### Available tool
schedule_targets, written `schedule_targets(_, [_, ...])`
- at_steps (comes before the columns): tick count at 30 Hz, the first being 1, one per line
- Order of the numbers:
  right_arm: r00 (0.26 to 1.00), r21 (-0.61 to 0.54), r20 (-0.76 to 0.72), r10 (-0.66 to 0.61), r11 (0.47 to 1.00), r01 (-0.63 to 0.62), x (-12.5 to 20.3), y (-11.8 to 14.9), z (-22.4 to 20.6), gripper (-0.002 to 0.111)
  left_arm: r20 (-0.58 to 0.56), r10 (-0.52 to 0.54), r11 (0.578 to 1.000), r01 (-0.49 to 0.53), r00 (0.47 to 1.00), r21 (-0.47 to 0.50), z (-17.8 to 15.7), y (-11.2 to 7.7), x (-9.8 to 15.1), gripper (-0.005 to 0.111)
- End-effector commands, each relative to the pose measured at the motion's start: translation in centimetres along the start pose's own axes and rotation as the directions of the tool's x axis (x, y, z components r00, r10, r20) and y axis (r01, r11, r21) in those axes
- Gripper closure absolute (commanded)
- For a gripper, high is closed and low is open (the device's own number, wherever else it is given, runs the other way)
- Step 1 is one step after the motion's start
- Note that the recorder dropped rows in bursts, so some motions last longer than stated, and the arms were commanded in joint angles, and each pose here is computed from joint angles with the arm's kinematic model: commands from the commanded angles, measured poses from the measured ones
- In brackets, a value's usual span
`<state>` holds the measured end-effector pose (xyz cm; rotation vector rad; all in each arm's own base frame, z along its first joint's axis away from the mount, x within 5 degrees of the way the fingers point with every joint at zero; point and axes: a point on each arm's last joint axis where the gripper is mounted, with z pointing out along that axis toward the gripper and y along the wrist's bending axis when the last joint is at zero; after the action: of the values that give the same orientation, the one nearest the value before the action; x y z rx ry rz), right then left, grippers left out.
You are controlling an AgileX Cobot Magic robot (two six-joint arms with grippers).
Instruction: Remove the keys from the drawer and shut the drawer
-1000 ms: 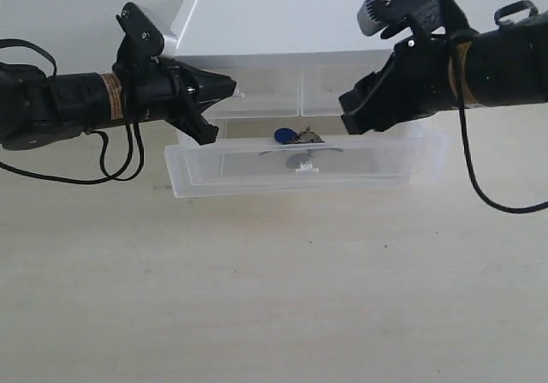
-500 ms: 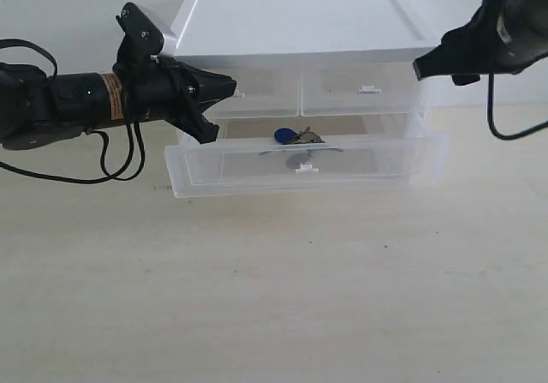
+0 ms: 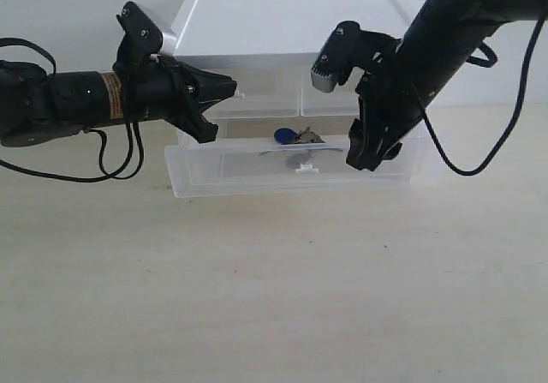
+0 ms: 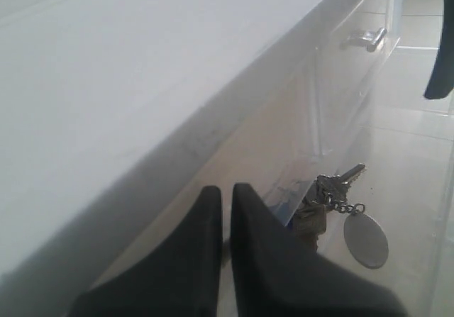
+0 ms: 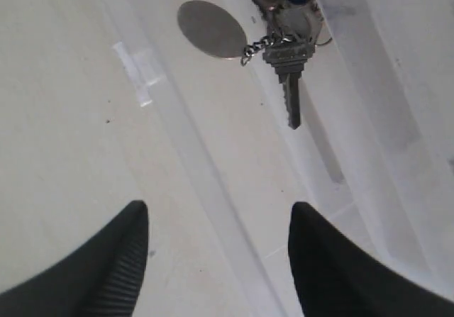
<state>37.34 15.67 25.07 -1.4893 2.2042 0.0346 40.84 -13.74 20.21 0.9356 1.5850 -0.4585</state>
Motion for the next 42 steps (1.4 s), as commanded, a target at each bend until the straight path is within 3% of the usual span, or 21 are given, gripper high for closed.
schedule_targets(1, [0.996, 0.086, 0.011, -0.087, 0.993, 0.085, -0.3, -0.8, 0.1, 0.055, -0.017, -0.01, 1.0, 0.01, 1.0, -0.006, 0.2, 0.2, 0.3, 0.102])
schedule_targets(8, [0.982, 0.17, 0.048, -0.184, 0.97, 0.174, -1.2, -1.1, -0.9, 0.055, -0.017, -0.01, 1.0, 0.01, 1.0, -0.006, 0.2, 0.2, 0.3, 0.102])
schedule_targets(14, [0.975, 0.121, 0.001, -0.221, 0.968, 0.219, -0.5, -1.1, 2.3, 0.055, -0.018, -0.015, 1.0, 0.015, 1.0, -0.005, 0.2, 0.2, 0.3, 0.102])
schedule_targets(16, [0.967, 0.093, -0.016, -0.256, 0.962, 0.256, -0.3, -0.8, 2.3, 0.067, -0.018, -0.015, 1.0, 0.015, 1.0, -0.005, 0.2, 0.2, 0.3, 0.102])
schedule_targets(20, [0.939, -0.009, -0.082, -0.333, 0.943, 0.334, 0.4, -0.1, 2.3, 0.109, -0.018, -0.015, 1.0, 0.015, 1.0, -0.005, 0.2, 0.2, 0.3, 0.102])
schedule_targets(33, [0.876, -0.182, -0.098, -0.471, 0.874, 0.45, -1.6, 4.7, -2.4, 0.108, -0.018, -0.015, 1.0, 0.015, 1.0, -0.005, 0.2, 0.2, 0.3, 0.102])
schedule_targets(42, [0.893, -0.134, -0.181, -0.411, 0.91, 0.391, -1.1, 4.2, -3.4, 0.108, -0.018, -0.02, 1.0, 0.019, 1.0, -0.005, 0.2, 0.2, 0.3, 0.102])
